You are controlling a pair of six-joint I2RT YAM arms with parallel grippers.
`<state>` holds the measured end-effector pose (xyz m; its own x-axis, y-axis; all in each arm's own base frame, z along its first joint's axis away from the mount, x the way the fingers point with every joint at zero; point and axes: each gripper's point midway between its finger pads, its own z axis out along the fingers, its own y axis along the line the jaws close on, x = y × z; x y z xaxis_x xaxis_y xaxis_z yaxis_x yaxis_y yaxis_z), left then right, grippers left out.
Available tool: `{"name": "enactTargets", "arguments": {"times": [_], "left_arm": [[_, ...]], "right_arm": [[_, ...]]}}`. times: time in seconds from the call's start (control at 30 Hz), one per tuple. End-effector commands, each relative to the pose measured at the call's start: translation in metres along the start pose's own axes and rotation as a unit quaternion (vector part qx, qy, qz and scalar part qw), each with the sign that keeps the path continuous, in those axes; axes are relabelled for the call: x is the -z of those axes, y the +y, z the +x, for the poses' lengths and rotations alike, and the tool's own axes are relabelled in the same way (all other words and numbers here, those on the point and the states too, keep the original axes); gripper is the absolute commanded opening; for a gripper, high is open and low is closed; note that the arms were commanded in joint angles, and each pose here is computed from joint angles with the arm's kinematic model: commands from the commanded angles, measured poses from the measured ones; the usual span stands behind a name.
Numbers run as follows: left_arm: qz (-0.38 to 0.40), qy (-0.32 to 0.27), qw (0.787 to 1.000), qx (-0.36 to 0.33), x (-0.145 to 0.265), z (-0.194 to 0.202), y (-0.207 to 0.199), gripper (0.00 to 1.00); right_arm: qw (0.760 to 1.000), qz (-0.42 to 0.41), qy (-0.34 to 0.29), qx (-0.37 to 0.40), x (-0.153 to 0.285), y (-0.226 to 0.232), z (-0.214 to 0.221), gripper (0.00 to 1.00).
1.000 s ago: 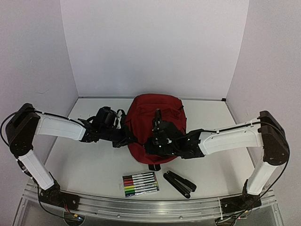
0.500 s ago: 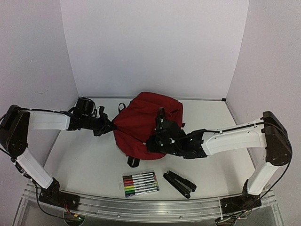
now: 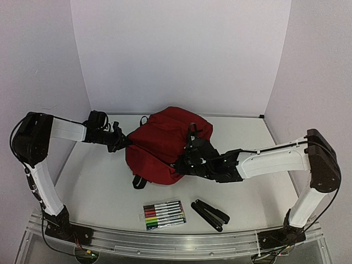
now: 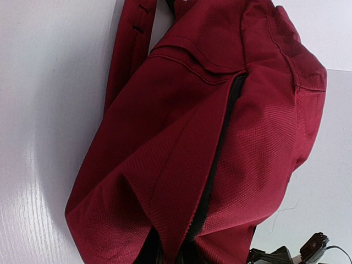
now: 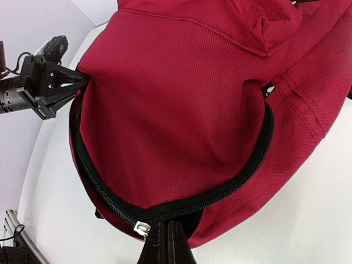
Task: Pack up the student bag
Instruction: Zip the student bag at the center of the board.
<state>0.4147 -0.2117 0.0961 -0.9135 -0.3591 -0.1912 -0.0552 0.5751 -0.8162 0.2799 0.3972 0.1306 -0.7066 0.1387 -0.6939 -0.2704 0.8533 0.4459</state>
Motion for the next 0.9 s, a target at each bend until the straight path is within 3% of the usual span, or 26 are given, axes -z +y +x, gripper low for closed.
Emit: {"name": "enactTargets", "arguments": {"times": [0.0,0.1,0.23,0.5,0.87], "left_arm": [[0.014,-0.081,0.995,-0.048,0.031,-0.040,-0.025,0.23],[-0.009,-0.096,0.994,-0.053,0.052,-0.026,-0.023,0.53],[-0.030,-0.094,0.994,-0.050,0.071,0.007,-0.022,0.70],[-0.024,-0.070,0.997,-0.024,0.068,0.085,-0.036,0.74],[0.012,-0.035,0.999,-0.015,0.025,0.127,-0.057,0.75]], "right_arm": [[1.000,0.007,0.002,0.017,-0.003,0.002,-0.002,0.00],[1.000,-0.005,0.011,0.020,-0.008,0.007,0.003,0.00],[0.999,-0.031,0.021,0.020,-0.015,0.019,0.008,0.00],[0.998,-0.057,0.010,0.024,-0.022,0.043,0.008,0.00],[0.998,-0.054,0.012,0.025,-0.026,0.045,0.017,0.00]]}}
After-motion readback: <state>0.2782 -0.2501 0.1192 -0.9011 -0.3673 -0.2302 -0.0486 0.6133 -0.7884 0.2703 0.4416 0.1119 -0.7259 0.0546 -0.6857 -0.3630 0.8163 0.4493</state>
